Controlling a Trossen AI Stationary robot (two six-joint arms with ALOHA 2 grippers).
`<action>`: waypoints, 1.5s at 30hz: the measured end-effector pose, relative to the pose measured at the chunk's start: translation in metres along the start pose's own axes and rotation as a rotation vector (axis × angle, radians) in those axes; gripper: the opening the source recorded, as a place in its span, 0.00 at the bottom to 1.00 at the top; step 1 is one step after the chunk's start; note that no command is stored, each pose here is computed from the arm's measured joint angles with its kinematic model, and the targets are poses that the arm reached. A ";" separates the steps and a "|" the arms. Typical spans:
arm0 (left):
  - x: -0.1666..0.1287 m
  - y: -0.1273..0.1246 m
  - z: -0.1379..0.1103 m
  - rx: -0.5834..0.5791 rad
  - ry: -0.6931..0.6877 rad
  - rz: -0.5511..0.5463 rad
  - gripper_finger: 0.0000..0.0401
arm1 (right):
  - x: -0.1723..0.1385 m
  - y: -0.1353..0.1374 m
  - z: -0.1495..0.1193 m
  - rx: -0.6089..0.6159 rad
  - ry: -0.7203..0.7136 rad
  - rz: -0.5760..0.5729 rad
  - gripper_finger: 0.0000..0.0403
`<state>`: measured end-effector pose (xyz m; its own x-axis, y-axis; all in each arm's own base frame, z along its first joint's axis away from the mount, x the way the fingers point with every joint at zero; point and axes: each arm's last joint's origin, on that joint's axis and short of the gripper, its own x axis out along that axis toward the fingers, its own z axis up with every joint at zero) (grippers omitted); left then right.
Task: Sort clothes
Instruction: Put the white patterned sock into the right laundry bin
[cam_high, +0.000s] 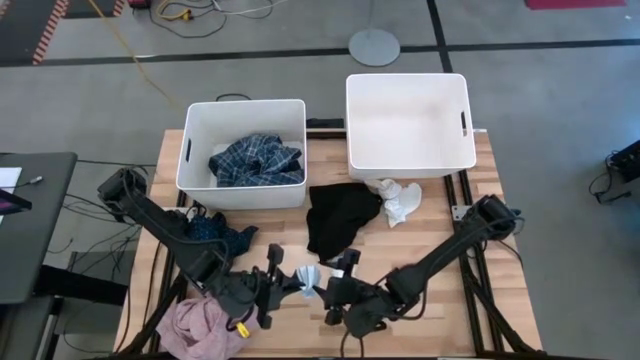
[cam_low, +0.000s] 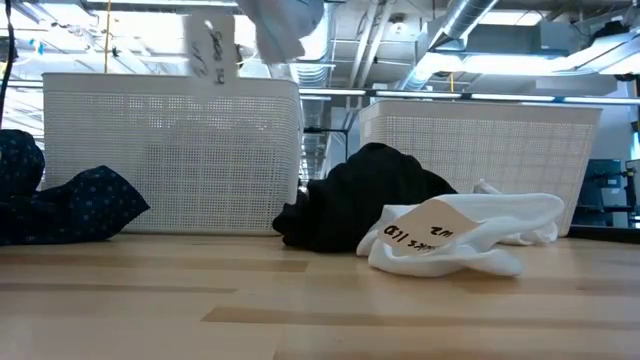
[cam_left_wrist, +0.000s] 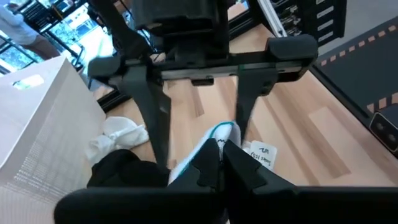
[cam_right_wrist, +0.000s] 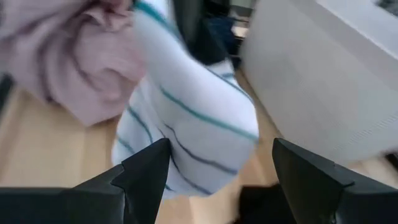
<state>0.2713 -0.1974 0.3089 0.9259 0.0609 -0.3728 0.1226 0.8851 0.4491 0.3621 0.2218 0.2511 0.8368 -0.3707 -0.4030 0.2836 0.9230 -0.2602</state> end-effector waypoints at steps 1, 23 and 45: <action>-0.001 0.000 0.001 0.002 0.000 -0.002 0.00 | 0.002 0.000 0.002 0.000 -0.004 0.025 0.75; -0.002 0.000 -0.005 0.004 0.064 -0.018 0.00 | 0.032 0.002 -0.001 -0.080 -0.005 0.153 0.04; -0.017 -0.008 -0.015 0.018 0.159 -0.006 0.52 | 0.036 -0.014 0.005 -0.094 0.008 0.080 0.00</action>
<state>0.2494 -0.1987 0.2997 0.8574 0.1293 -0.4982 0.1351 0.8775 0.4602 0.3907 0.1957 0.2442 0.8512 -0.2975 -0.4324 0.1706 0.9359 -0.3082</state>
